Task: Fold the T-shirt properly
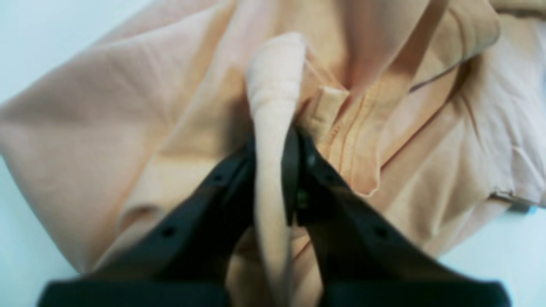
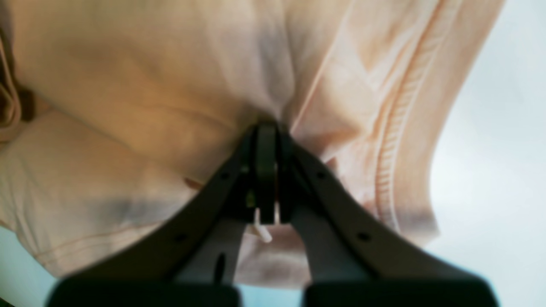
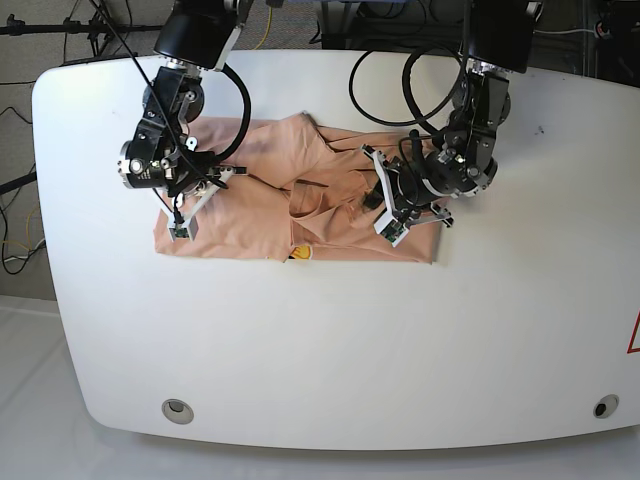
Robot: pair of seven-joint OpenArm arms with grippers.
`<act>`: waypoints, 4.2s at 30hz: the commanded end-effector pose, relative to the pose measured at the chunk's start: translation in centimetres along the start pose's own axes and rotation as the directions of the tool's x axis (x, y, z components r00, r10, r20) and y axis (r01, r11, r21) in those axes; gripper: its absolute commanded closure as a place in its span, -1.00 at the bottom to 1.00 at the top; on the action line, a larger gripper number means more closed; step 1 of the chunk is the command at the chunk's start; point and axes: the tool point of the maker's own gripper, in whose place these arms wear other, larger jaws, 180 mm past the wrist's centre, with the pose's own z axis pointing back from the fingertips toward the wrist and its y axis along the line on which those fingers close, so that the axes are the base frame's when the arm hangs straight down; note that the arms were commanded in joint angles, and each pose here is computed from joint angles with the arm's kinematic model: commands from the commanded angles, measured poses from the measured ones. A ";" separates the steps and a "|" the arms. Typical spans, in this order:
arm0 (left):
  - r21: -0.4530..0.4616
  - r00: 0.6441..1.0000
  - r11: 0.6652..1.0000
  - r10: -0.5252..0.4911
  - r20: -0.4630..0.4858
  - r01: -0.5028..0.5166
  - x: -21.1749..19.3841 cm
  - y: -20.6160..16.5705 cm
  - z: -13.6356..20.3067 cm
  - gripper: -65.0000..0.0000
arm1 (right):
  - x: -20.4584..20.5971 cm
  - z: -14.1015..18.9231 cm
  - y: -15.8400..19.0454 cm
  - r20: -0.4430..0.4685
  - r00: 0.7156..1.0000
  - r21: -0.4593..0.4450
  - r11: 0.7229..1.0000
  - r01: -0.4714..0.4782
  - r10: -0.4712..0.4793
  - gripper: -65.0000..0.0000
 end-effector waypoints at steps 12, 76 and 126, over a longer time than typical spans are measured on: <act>0.012 0.997 1.000 -0.021 0.078 0.020 2.0 0.2 0.7 1.00 | -0.3 0.0 0.3 -0.019 1.000 0.009 1.000 0.000 0.000 1.00; -0.057 0.986 0.995 -0.074 0.147 0.084 6.5 -7.7 0.2 -0.08 | -0.3 0.0 0.3 -0.021 1.000 0.009 1.000 0.000 0.000 1.00; -0.170 0.981 0.971 -0.148 0.124 0.168 5.7 -15.7 -0.4 -0.11 | -0.3 0.0 0.3 -0.019 1.000 0.009 1.000 0.000 0.000 1.00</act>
